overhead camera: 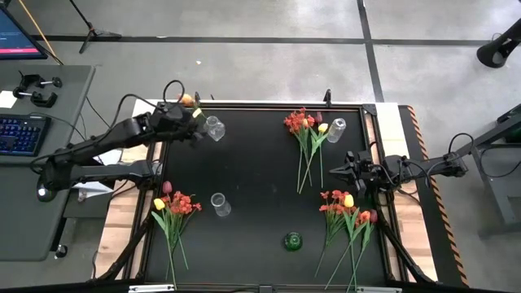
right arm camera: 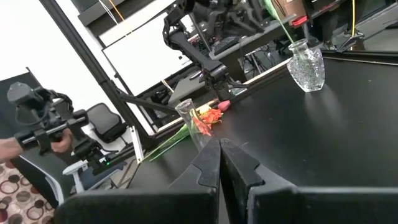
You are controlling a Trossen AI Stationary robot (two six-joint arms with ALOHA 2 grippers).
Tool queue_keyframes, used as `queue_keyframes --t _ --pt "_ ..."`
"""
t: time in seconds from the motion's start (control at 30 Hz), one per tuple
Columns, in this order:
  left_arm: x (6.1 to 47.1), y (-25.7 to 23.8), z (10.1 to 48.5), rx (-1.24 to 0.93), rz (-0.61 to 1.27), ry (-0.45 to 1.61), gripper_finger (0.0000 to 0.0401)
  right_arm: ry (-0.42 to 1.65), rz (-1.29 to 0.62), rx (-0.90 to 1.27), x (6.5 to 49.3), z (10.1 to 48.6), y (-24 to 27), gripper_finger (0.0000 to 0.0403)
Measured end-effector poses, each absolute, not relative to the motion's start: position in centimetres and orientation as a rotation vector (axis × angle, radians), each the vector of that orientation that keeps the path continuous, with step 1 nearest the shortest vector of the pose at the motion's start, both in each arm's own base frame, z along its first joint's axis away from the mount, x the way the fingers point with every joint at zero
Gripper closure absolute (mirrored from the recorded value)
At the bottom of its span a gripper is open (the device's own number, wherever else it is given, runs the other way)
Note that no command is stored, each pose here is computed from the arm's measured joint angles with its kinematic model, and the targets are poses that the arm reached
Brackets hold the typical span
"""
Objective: Sort flowers into vase by color
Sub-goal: Put the bottom orange flower into the top left transparent vase
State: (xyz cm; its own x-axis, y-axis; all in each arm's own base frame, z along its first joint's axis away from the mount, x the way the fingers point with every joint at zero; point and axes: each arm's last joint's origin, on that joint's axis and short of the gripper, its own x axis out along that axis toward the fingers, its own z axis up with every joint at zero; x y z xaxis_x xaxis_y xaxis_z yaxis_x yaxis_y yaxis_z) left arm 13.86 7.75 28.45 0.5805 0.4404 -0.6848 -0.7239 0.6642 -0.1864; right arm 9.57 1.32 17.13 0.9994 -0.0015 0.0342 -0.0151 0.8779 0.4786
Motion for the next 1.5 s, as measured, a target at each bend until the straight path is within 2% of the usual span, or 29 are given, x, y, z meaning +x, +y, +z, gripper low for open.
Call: queue_keyframes --t 0.37,0.93,1.5 --pt "12.6 5.7 28.1 -0.870 0.439 0.801 0.0172 -0.034 0.007 0.503 9.6 17.1 1.3 0.0402" --pt "10.6 1.5 29.5 -1.061 0.214 0.806 0.0172 -0.034 0.007 0.504 9.6 17.1 1.3 0.0402" --pt "12.7 -1.2 31.2 -1.162 0.071 0.673 0.0172 -0.034 0.007 0.501 9.6 17.1 1.3 0.0402"
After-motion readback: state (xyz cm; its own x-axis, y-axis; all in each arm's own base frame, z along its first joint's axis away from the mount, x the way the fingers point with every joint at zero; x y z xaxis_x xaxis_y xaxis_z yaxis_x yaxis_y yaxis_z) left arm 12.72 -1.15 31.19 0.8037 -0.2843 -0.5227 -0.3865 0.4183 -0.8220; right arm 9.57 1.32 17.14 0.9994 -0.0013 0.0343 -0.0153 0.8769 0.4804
